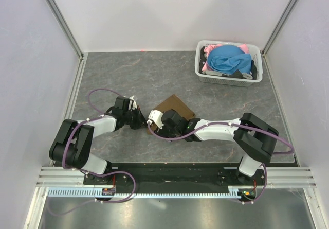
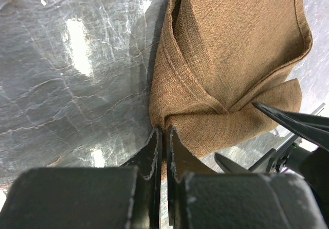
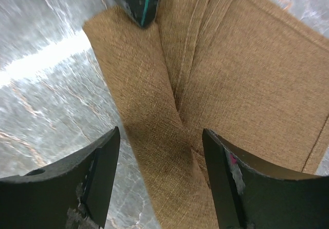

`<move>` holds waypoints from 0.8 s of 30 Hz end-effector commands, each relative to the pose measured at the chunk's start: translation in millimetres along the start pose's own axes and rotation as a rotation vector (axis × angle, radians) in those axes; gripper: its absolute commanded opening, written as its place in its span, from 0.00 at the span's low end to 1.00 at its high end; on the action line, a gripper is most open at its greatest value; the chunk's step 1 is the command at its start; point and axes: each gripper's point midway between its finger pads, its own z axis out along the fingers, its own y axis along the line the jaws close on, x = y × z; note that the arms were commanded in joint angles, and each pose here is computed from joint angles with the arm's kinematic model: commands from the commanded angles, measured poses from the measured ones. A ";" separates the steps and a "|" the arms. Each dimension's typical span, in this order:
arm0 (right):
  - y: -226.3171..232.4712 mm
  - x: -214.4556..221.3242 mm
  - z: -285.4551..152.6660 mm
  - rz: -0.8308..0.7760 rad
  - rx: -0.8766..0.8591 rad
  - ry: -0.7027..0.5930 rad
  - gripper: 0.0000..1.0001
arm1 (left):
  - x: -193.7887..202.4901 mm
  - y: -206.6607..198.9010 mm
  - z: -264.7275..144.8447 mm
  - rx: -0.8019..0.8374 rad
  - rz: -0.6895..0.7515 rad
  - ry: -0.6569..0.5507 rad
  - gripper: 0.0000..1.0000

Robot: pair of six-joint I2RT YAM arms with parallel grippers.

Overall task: Fold the napkin, place the utensils inside, and roll it up
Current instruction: Roll the napkin with the utensil

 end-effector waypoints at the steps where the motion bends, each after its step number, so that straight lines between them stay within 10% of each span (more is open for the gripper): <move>1: 1.6 1.6 5.6 -0.045 -0.001 -0.001 0.73 | 16.8 16.0 1.0 -0.069 -0.010 0.074 0.02; 8: 12.5 17.9 12.0 -0.046 -0.054 0.050 0.70 | 15.6 15.8 1.6 -0.072 -0.011 0.080 0.02; 17: 29.9 44.7 21.5 0.011 -0.192 0.189 0.36 | 10.2 10.8 -1.8 -0.053 0.014 0.059 0.03; 24: 55.7 56.0 11.2 0.169 -0.451 0.236 0.26 | -22.3 24.7 -34.8 -0.139 0.012 -0.116 0.61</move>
